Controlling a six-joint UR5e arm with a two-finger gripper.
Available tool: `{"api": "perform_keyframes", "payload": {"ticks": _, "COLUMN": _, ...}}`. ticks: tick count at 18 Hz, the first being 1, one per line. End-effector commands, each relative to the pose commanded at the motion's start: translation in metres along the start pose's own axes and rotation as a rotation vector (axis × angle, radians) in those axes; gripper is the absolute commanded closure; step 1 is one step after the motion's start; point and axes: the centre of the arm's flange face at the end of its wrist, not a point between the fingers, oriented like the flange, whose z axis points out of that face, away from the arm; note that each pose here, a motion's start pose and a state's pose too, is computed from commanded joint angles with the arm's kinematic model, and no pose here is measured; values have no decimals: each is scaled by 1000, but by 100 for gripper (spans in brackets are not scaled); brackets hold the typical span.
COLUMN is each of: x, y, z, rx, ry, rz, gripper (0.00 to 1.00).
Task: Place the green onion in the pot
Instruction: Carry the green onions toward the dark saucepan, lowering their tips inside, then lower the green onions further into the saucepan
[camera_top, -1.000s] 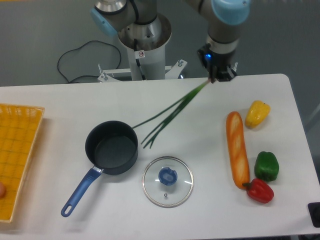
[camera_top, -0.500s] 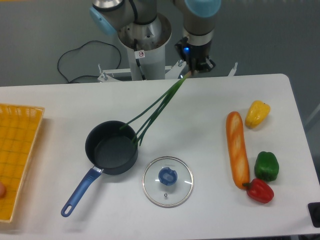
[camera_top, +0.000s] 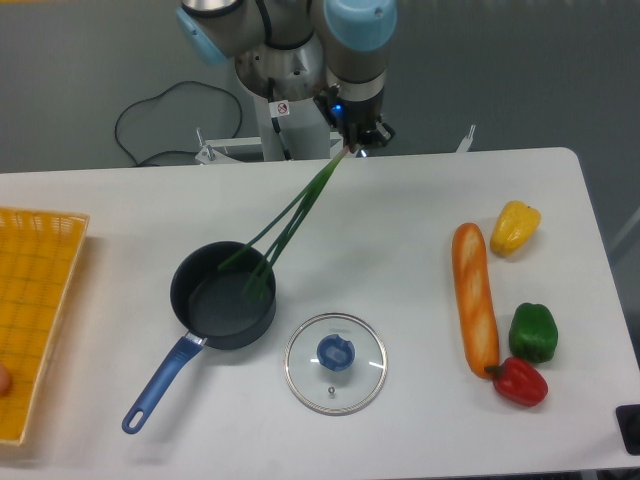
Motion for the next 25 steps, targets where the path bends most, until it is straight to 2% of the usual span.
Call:
{"api": "perform_keyframes", "payload": {"ticks": 5, "x": 24, "y": -25, "z": 6, "rx": -21, "ry": 0, "rz": 8, "gripper": 85}}
{"api": "perform_keyframes", "payload": {"ticks": 8, "x": 32, "y": -28, "z": 14, "rx": -83, "ry": -16, "rz": 28, "gripper": 85}}
{"api": "perform_keyframes", "payload": {"ticks": 13, "x": 36, "y": -28, "z": 27, "rx": -100, "ry": 1, "rz": 28, "gripper": 85}}
{"api": "perform_keyframes", "payload": {"ticks": 25, "x": 34, "y": -62, "z": 53, "rx": -149, "ry": 29, "rz": -26, "gripper": 85}}
